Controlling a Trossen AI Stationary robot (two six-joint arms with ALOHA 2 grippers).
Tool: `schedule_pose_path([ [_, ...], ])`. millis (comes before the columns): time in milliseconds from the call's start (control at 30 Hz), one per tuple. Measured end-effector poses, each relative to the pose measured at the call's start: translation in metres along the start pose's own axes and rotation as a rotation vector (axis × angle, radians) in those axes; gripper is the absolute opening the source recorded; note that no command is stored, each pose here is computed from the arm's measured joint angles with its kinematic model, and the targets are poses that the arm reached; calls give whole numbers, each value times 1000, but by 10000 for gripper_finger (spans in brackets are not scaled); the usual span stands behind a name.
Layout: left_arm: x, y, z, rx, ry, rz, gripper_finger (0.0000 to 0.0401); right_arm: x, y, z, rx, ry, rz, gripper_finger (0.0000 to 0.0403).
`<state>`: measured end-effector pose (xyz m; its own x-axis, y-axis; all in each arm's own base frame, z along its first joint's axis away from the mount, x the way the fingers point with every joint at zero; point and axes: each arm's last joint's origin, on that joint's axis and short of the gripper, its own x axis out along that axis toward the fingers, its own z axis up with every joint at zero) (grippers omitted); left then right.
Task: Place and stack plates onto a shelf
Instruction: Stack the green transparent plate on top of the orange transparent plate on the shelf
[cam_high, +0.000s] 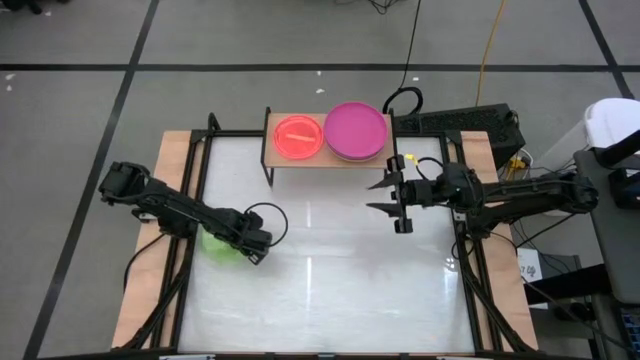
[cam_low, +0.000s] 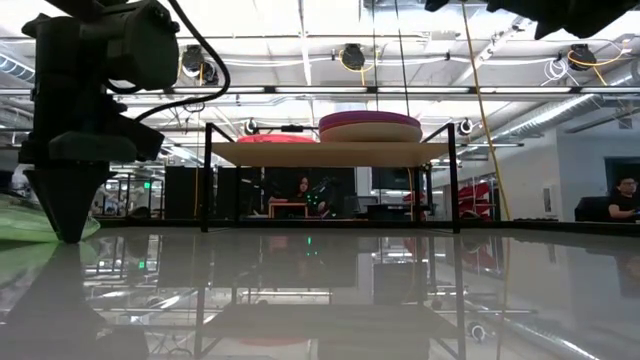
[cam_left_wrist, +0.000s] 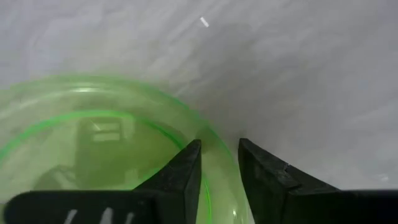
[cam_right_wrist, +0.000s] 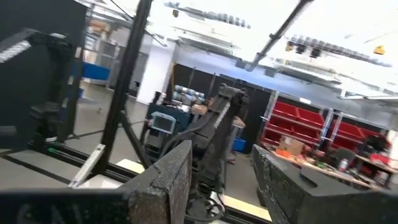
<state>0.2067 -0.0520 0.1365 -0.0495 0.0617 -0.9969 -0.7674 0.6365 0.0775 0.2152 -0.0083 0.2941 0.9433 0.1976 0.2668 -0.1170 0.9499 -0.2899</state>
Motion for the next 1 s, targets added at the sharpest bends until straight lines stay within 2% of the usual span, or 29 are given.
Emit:
schedule_pose_path([
  [133, 0, 0, 0, 9, 5, 6, 70, 0, -1, -1, 4, 22, -52, 153],
  [300, -14, 0, 1, 76, 26, 83, 10, 0, -2, -2, 8, 37, -82, 153],
  [600, -71, -18, 16, 168, -107, 103, 3, 0, -2, -3, 11, 40, -81, 153],
  [933, -156, -10, 23, 194, -256, 273, 1, 0, -2, -3, 12, 42, -81, 153],
  [1000, -170, -8, 27, 216, -332, 258, 1, 0, -2, -3, 12, 42, -81, 153],
])
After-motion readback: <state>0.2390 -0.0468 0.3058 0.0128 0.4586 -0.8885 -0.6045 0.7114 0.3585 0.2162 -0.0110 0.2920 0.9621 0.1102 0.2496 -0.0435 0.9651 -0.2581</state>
